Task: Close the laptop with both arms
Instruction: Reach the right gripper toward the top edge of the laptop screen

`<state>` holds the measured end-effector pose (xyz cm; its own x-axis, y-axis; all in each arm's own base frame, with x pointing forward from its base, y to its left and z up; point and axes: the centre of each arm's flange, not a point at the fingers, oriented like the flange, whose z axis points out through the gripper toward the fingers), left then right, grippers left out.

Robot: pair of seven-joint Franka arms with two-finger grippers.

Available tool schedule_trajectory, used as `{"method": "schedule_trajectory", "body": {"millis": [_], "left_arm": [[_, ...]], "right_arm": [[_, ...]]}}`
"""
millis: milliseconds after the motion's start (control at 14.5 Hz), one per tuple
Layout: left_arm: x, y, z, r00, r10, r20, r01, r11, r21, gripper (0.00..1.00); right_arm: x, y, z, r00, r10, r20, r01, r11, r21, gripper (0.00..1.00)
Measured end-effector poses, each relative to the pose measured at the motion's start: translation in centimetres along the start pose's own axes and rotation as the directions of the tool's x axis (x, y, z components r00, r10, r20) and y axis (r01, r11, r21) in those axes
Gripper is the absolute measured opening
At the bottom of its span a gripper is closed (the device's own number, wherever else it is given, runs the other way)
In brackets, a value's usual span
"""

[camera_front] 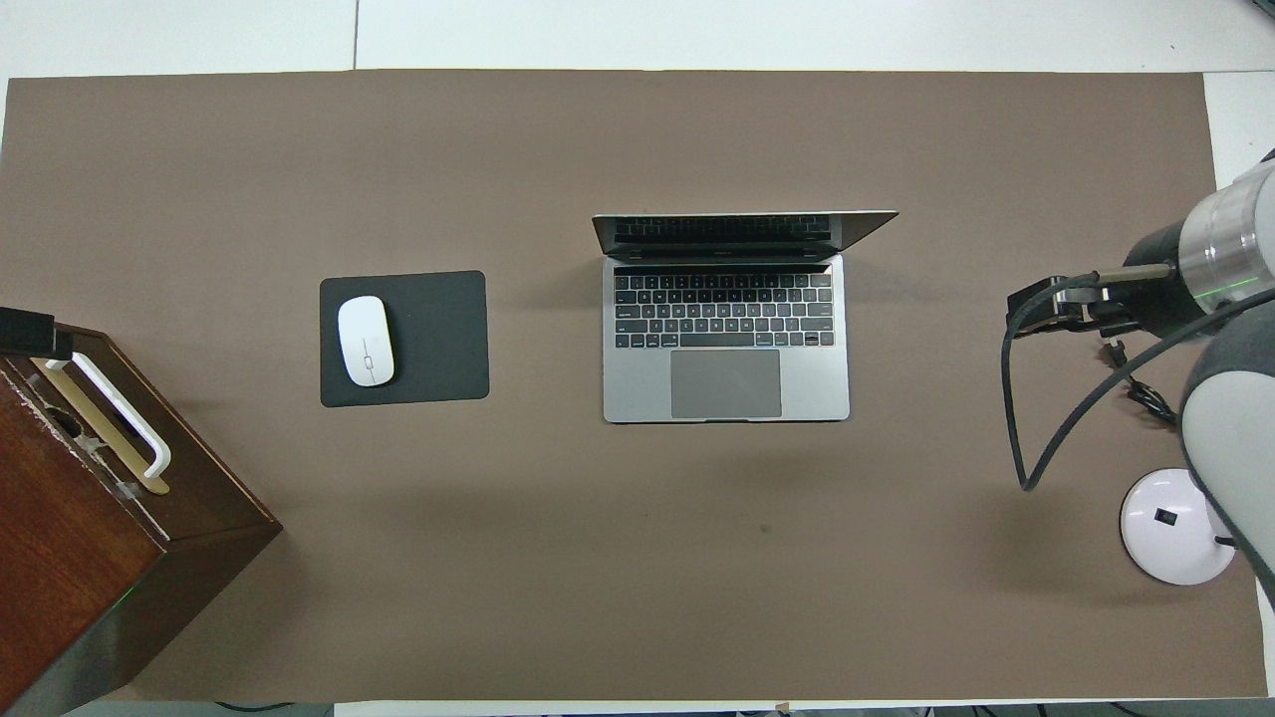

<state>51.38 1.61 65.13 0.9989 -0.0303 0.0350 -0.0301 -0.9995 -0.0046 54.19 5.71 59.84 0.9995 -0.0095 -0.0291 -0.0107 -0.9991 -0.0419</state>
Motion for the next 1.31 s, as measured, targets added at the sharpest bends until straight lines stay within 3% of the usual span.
{"method": "schedule_trajectory", "body": {"millis": [551,1102,1171,1309], "left_arm": [[0.0,0.0,0.0,1.0,0.0,0.0,0.0,1.0,0.0,1.0],[0.0,0.1,0.0,1.0,0.001,0.0,-0.001,1.0,0.0,1.0],[0.0,0.1,0.0,1.0,0.001,0.0,-0.001,1.0,0.0,1.0],[0.0,0.2,0.0,1.0,0.002,0.0,-0.002,1.0,0.0,1.0]], "right_arm": [[0.3,-1.1,-0.3,0.999,-0.019,-0.026,0.019,1.0,0.006,0.8],[2.7,-5.1,0.9,0.988,-0.087,-0.13,0.091,0.996,0.024,0.8],[3.1,-5.3,0.9,0.986,-0.093,-0.137,0.098,0.995,0.028,0.73],[3.7,-5.7,0.7,0.982,-0.092,-0.163,0.104,0.993,0.064,0.48]]}}
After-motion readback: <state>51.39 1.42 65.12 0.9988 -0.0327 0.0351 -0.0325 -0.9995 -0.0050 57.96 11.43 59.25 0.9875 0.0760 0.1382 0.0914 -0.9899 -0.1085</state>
